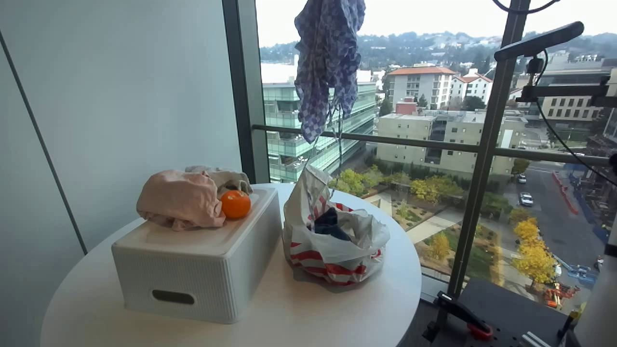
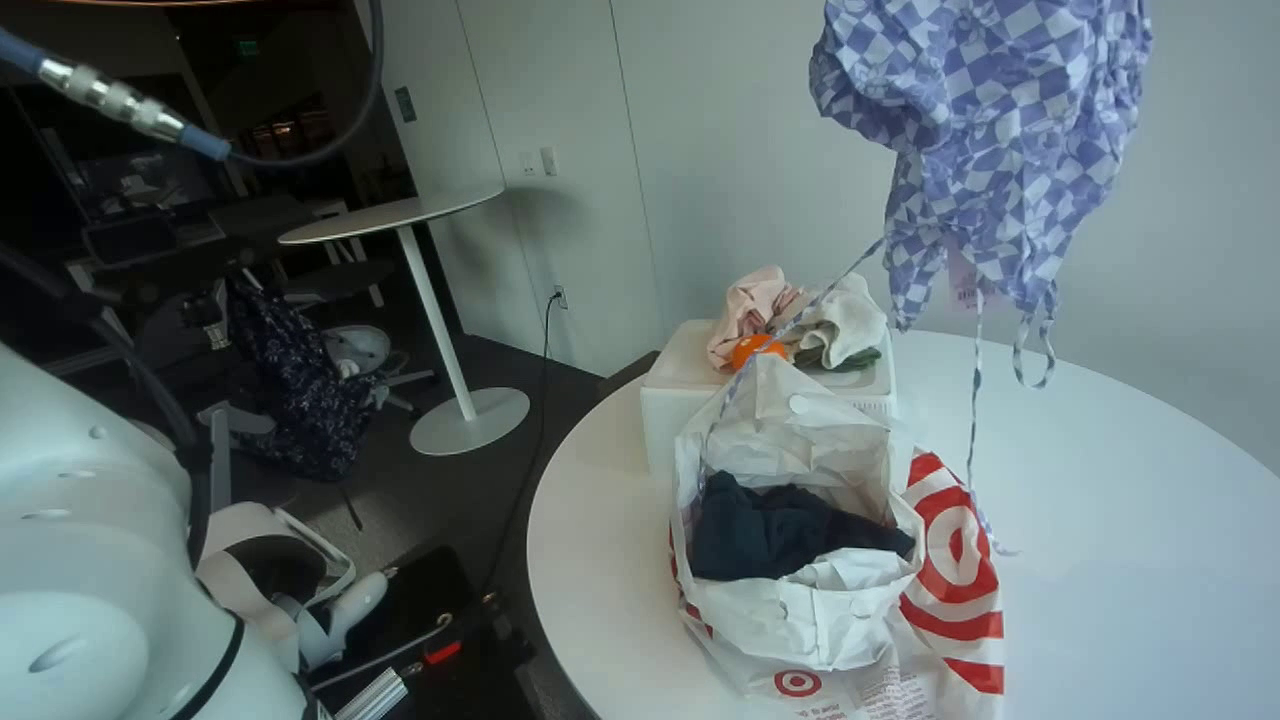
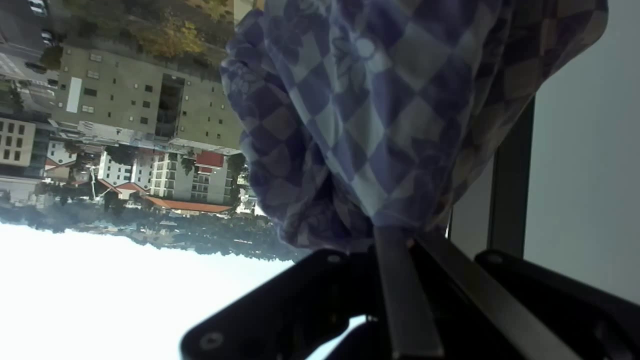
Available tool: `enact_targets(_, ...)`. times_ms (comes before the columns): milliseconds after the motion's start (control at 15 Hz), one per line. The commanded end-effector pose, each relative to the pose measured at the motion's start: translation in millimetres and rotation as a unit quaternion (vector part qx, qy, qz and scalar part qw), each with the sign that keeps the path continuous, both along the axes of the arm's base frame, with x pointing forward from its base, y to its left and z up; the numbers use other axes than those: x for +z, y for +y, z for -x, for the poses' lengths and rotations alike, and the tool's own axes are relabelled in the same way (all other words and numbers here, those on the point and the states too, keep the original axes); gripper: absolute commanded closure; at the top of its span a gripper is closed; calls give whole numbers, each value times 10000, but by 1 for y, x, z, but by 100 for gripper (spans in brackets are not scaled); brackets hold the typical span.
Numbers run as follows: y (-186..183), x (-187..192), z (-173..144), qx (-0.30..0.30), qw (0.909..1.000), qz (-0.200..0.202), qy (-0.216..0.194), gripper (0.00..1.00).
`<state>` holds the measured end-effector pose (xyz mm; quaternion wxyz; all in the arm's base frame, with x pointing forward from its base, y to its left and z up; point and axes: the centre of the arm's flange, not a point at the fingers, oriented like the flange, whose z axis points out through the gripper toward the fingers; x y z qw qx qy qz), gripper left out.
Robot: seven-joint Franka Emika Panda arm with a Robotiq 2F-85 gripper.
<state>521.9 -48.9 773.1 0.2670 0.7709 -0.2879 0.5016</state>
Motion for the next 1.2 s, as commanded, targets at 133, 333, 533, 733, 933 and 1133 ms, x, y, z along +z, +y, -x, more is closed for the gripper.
enact_targets(133,7,-26,29,675,9908,-426,1089,99)
enact_targets(333,18,-50,32,993,9832,-517,1439,99)
enact_targets(533,23,-73,32,1187,9751,-588,1780,99)
enact_targets(733,14,-85,41,1175,9713,-658,1959,99)
enact_targets(933,5,-85,55,1001,9685,-618,2194,99)
enact_targets(1133,-6,-82,76,544,9717,-563,2228,99)
